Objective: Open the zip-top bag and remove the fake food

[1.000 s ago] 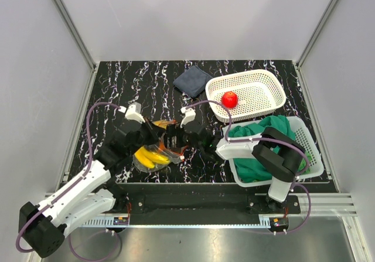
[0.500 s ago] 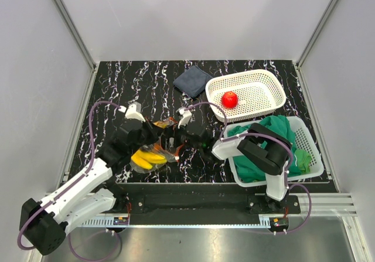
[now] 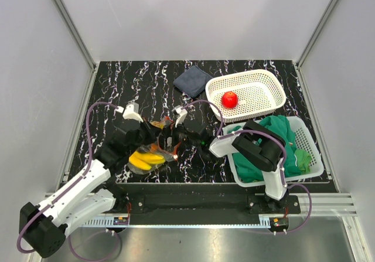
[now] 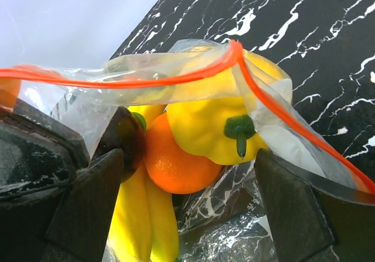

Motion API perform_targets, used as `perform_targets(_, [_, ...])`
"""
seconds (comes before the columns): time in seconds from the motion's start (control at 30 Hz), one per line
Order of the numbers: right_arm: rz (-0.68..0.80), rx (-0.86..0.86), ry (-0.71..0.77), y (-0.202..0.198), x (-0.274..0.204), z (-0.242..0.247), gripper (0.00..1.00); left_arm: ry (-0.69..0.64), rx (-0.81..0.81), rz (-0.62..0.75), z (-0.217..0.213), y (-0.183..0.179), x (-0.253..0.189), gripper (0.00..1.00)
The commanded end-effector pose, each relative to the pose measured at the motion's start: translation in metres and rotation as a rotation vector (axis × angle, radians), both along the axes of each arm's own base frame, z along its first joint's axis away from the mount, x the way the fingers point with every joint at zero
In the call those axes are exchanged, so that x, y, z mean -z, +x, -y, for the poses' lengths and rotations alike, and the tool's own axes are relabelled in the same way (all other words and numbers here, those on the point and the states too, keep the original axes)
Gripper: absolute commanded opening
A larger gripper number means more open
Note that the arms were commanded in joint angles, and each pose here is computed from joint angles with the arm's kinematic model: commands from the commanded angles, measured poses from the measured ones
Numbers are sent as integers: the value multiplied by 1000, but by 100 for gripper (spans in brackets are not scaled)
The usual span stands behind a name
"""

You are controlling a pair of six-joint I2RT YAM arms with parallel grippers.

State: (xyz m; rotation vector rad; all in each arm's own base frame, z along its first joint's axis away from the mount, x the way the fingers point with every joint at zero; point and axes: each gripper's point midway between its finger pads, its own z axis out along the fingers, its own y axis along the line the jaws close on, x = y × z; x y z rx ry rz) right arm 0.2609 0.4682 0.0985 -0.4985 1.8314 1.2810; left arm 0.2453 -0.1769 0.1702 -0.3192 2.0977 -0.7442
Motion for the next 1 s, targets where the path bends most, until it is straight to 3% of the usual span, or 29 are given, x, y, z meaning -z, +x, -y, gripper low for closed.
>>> perform_targets(0.0, [152,-127,109,-24,-65,-35,95,-346,408,118,80,-47,-98,0])
perform_targets(0.27, [143,-3,81,-4,-57,-26,80,-353,443,111,86,-55,-100,0])
perform_targets(0.33, [162,3,89,-5,-63,-22,71,-347,439,120,84,-57,-102,0])
perform_targets(0.37, [166,4,94,-6,-64,-21,61,-338,432,118,81,-58,-101,0])
perform_targets(0.43, [179,3,93,-7,-67,-18,59,-316,421,132,76,-58,-102,0])
perform_targets(0.47, [183,1,85,-7,-67,-17,52,-298,417,117,74,-59,-97,0])
perform_targets(0.6, [217,3,55,-9,-71,-8,40,-243,402,129,63,-62,-94,0])
perform_targets(0.7, [204,37,23,-6,-64,0,36,-222,380,128,57,-62,-90,0])
perform_targets(0.97, [170,159,-68,10,-52,17,38,-209,387,135,57,-62,-91,0])
